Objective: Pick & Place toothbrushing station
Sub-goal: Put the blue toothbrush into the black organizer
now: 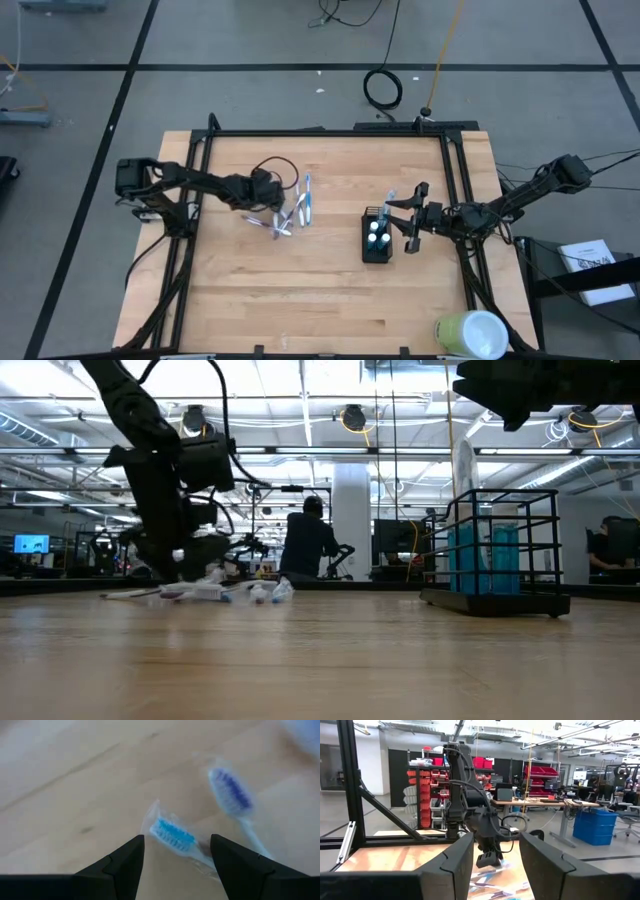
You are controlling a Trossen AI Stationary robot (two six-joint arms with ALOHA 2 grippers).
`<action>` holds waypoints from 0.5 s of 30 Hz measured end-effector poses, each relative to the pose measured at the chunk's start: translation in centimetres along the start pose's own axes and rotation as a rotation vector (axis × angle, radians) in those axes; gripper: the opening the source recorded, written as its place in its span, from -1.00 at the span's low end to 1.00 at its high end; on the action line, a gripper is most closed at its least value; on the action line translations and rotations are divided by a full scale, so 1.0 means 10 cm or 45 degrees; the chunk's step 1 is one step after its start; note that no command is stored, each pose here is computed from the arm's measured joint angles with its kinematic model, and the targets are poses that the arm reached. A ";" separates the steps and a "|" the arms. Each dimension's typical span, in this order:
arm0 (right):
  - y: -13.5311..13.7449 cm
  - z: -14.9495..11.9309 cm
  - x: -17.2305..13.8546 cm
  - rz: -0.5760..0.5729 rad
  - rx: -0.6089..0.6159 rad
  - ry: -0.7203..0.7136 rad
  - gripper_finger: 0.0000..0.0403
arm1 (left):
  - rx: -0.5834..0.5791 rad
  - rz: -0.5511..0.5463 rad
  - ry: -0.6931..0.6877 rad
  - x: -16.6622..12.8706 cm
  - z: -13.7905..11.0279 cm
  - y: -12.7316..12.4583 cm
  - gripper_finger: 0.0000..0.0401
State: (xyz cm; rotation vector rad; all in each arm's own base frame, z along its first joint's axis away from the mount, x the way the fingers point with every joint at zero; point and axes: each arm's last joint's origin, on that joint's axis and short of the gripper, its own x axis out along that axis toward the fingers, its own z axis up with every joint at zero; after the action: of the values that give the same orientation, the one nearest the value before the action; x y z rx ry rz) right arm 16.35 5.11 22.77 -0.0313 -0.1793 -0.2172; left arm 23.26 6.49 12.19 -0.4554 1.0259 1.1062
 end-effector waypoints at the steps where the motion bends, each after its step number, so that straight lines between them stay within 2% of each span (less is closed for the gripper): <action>1: 0.00 0.00 0.00 0.000 0.004 0.002 -0.25 | 0.012 0.044 0.004 -0.01 0.00 0.02 0.17; 8: 0.00 0.00 0.00 -0.001 0.017 0.002 -0.25 | -0.055 0.214 -0.034 -0.04 -0.02 0.11 0.17; 11: 0.00 0.00 0.00 -0.001 0.017 0.003 -0.25 | -0.051 0.123 -0.083 -0.09 0.01 0.04 0.17; 15: 0.00 0.00 0.00 -0.001 0.016 0.005 -0.25 | 0.054 -0.157 -0.068 -0.16 0.07 -0.11 0.17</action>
State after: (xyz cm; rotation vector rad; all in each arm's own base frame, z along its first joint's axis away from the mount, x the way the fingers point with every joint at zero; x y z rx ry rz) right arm 16.36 5.10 22.73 -0.0186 -0.1771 -0.2168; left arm 24.39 5.75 13.68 -0.4467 0.9599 0.9805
